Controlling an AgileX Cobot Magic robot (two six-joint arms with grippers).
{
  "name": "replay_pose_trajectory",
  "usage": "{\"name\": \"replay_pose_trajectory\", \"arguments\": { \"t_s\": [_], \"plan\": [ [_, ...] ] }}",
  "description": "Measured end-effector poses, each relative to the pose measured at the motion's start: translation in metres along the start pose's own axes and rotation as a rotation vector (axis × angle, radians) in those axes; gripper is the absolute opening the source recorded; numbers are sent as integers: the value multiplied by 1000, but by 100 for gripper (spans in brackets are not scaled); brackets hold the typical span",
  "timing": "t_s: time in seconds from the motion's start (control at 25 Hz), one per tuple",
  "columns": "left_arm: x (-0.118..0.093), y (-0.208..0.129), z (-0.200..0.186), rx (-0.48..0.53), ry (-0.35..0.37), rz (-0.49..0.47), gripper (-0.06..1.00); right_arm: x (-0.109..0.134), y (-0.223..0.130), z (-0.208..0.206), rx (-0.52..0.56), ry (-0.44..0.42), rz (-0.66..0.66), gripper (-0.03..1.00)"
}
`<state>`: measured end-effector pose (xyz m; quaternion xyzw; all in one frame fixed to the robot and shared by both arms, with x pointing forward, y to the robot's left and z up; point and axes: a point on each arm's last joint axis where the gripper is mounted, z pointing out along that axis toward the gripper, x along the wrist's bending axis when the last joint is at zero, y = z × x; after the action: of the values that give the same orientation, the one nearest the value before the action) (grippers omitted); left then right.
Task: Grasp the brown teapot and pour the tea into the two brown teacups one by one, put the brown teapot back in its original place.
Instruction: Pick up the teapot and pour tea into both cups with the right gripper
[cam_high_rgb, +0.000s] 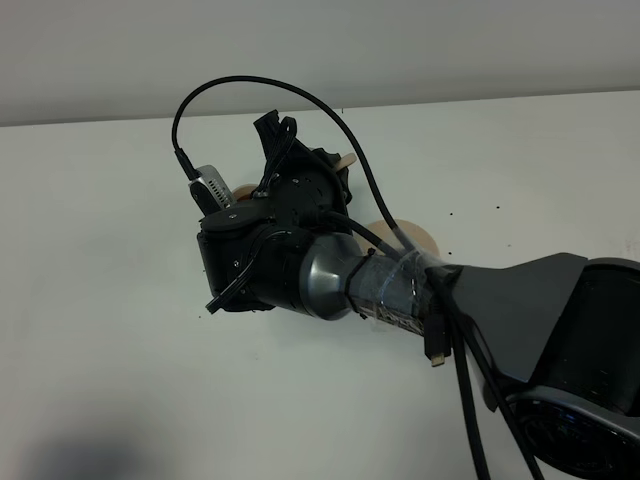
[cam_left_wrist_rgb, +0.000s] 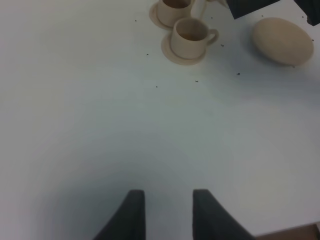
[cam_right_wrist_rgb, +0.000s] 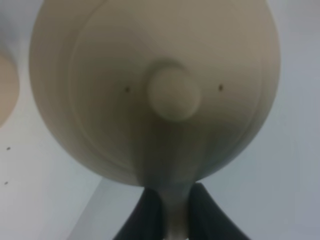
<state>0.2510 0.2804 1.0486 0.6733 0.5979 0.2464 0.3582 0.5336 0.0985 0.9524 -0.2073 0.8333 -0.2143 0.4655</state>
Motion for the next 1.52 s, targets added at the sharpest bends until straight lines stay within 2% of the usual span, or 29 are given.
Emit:
{"name": "replay_pose_trajectory", "arguments": {
  "t_s": [0.68,1.52],
  "plan": [
    [0,0,0,0,0,1,25,0,0,0,1,0,-1,11],
    [0,0,0,0,0,1,25,-2,3,-7,9,-41,-28,11]
  ]
}}
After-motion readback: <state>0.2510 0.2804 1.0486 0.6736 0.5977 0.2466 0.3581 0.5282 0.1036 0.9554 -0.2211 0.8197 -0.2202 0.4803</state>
